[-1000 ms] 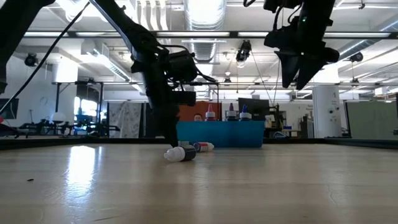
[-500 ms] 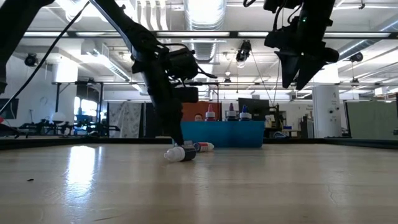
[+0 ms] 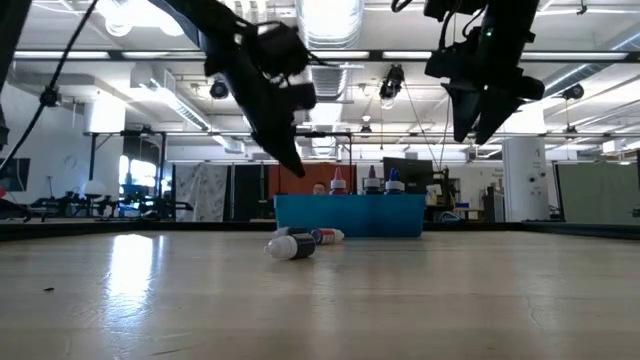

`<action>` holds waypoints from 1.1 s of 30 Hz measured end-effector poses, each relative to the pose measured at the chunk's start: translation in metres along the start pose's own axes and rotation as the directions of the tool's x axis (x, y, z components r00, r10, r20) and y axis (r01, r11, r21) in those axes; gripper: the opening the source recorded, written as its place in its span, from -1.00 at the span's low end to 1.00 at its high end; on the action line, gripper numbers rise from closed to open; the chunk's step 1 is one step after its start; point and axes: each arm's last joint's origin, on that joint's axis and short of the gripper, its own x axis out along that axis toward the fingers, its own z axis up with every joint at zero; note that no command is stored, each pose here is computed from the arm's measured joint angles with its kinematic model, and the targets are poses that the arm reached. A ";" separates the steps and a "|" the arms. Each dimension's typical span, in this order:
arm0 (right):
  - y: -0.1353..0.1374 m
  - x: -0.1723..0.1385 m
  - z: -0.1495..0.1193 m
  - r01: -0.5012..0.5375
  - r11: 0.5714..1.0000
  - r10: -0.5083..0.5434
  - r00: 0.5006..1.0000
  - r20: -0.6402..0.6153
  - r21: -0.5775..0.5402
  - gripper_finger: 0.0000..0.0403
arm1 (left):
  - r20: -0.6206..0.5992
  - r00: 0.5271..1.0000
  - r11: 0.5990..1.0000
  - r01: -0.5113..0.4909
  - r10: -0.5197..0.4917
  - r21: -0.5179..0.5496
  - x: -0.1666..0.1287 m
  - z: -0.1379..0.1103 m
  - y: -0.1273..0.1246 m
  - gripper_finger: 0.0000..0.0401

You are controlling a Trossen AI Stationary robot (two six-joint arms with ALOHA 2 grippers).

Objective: Pick & Place food coloring
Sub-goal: Put the small blue food coloring bottle into the blue bin

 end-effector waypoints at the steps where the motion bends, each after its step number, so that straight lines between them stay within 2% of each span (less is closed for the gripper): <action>1: 0.000 0.000 0.000 0.000 1.000 0.000 1.000 0.000 0.000 0.11 | 0.031 0.999 1.000 -0.008 0.007 0.020 -0.008 0.004 0.001 -1.00; 4: 0.000 0.000 0.000 0.008 1.000 -0.008 1.000 0.010 -0.003 0.11 | 0.037 0.999 0.995 0.031 -0.035 0.092 -0.012 0.005 0.002 -1.00; 8: 0.000 0.000 0.000 0.013 1.000 -0.013 1.000 0.018 -0.003 0.11 | 0.000 0.996 0.985 0.090 -0.091 0.147 -0.002 -0.001 -0.007 -1.00; 12: 0.000 0.000 0.001 0.013 1.000 -0.013 1.000 0.019 -0.002 0.11 | -0.091 0.988 0.960 0.145 -0.127 0.239 0.015 -0.015 -0.024 -0.98; 17: -0.001 0.000 0.000 0.014 1.000 -0.013 1.000 0.018 -0.003 0.11 | -0.118 0.986 0.924 0.149 -0.115 0.351 0.026 -0.021 -0.034 -0.74; 24: 0.000 0.000 0.000 0.014 1.000 -0.014 1.000 0.019 -0.013 0.11 | -0.116 0.993 0.927 0.076 -0.035 0.367 0.032 -0.023 -0.032 -0.35; 33: 0.000 0.000 0.000 0.015 1.000 -0.015 1.000 0.021 -0.021 0.11 | -0.138 0.990 0.922 0.073 -0.021 0.380 0.053 -0.029 -0.030 -0.29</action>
